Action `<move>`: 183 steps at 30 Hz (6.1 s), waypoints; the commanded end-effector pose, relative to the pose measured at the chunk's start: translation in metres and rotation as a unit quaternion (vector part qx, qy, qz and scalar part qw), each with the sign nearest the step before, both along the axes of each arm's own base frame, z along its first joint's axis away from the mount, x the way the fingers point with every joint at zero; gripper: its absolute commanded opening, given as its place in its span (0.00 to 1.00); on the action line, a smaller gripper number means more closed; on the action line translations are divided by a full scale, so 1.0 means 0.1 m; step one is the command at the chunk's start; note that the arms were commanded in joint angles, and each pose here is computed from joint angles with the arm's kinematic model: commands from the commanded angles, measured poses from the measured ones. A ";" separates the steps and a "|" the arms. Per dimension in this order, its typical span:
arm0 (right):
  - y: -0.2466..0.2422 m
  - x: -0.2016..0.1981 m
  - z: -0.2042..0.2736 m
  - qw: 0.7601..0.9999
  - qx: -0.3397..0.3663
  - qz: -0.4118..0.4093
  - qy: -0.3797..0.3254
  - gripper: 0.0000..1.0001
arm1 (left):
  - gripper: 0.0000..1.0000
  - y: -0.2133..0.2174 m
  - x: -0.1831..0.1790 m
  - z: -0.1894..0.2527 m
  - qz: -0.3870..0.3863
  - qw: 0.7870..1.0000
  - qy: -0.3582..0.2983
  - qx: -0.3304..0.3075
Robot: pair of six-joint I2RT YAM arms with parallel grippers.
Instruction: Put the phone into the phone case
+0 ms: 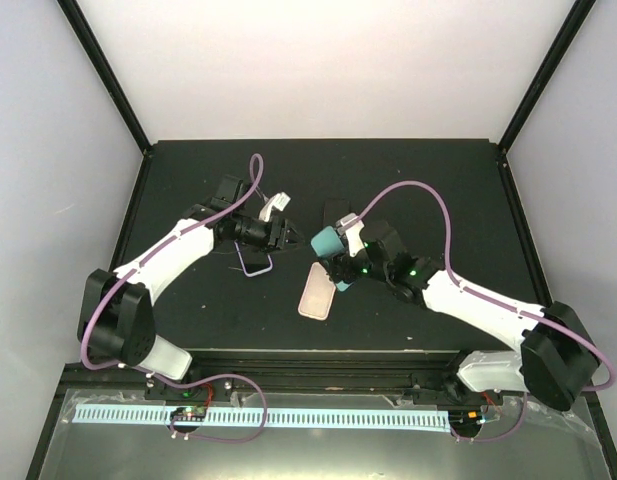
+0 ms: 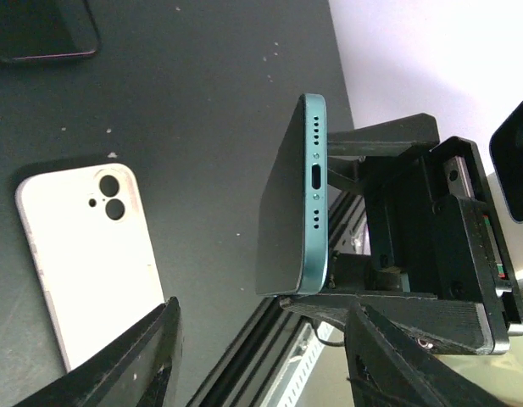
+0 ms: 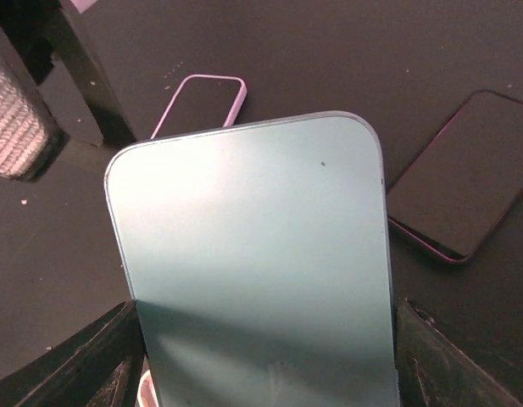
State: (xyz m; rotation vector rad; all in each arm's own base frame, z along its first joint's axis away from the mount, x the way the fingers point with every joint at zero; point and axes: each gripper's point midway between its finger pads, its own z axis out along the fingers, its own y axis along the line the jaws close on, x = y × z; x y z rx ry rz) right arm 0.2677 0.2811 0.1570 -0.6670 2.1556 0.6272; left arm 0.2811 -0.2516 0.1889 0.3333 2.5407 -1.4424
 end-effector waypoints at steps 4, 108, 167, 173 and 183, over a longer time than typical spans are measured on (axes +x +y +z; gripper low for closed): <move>0.16 0.02 0.37 0.998 0.035 0.027 -0.048 0.64 | 0.54 -0.09 -0.05 0.23 -0.028 0.998 -0.002 -0.062; -0.06 -0.64 0.71 0.828 0.326 -0.016 0.456 0.57 | 0.02 -0.33 -0.76 0.63 -0.182 0.546 -0.783 0.235; -0.22 -0.46 -0.43 0.844 0.264 -0.161 0.438 0.01 | 0.73 0.10 -0.39 -0.13 0.069 0.887 -0.414 0.191; -0.09 -0.53 -0.60 0.854 0.231 -0.157 0.439 0.01 | 0.71 0.12 -0.25 -0.37 0.099 0.948 -0.280 0.119; 0.11 -0.67 -0.89 0.862 0.188 -0.134 0.451 0.02 | 0.68 0.11 -0.24 -0.98 0.093 0.976 -0.165 0.109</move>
